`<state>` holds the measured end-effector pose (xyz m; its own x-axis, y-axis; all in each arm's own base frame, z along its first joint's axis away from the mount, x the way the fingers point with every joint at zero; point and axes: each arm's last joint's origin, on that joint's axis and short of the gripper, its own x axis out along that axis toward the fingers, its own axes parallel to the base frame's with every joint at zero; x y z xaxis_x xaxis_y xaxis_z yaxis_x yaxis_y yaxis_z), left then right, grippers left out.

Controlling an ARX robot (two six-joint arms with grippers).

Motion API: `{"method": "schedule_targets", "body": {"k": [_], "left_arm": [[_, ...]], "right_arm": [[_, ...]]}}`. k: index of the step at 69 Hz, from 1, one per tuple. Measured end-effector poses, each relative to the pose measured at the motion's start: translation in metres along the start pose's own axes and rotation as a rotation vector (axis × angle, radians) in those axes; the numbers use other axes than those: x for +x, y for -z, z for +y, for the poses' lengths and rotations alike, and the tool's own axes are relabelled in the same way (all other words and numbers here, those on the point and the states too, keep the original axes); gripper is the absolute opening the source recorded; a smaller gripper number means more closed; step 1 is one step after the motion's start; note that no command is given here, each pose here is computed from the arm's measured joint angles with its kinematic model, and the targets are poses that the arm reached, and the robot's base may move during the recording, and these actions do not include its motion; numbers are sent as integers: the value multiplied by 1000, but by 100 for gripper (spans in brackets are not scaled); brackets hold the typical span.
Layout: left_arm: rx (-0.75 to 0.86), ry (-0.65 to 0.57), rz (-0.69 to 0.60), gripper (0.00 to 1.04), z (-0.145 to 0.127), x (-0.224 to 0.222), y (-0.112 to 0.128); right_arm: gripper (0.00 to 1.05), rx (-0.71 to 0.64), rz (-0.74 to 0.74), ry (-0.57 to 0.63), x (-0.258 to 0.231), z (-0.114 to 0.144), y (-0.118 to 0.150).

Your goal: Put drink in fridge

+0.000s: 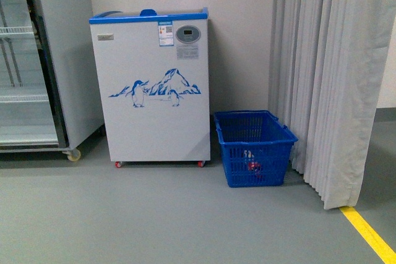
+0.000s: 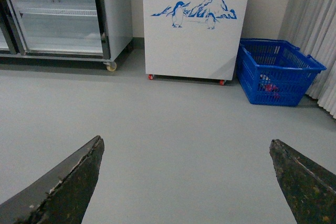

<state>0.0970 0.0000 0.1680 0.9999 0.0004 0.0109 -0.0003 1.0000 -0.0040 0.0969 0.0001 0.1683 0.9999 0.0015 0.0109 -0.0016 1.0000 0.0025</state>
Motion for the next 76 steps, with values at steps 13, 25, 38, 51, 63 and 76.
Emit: {"method": "schedule_targets", "body": {"k": [13,25,38,51,63,76], "left_arm": [[0,0,0,97,0,0,0],[0,0,0,97,0,0,0],[0,0,0,97,0,0,0],[0,0,0,97,0,0,0],[0,0,0,97,0,0,0],[0,0,0,97,0,0,0]], "right_arm": [[97,0,0,0,0,0,0],[97,0,0,0,0,0,0],[97,0,0,0,0,0,0],[97,0,0,0,0,0,0],[97,0,0,0,0,0,0],[97,0,0,0,0,0,0]]}}
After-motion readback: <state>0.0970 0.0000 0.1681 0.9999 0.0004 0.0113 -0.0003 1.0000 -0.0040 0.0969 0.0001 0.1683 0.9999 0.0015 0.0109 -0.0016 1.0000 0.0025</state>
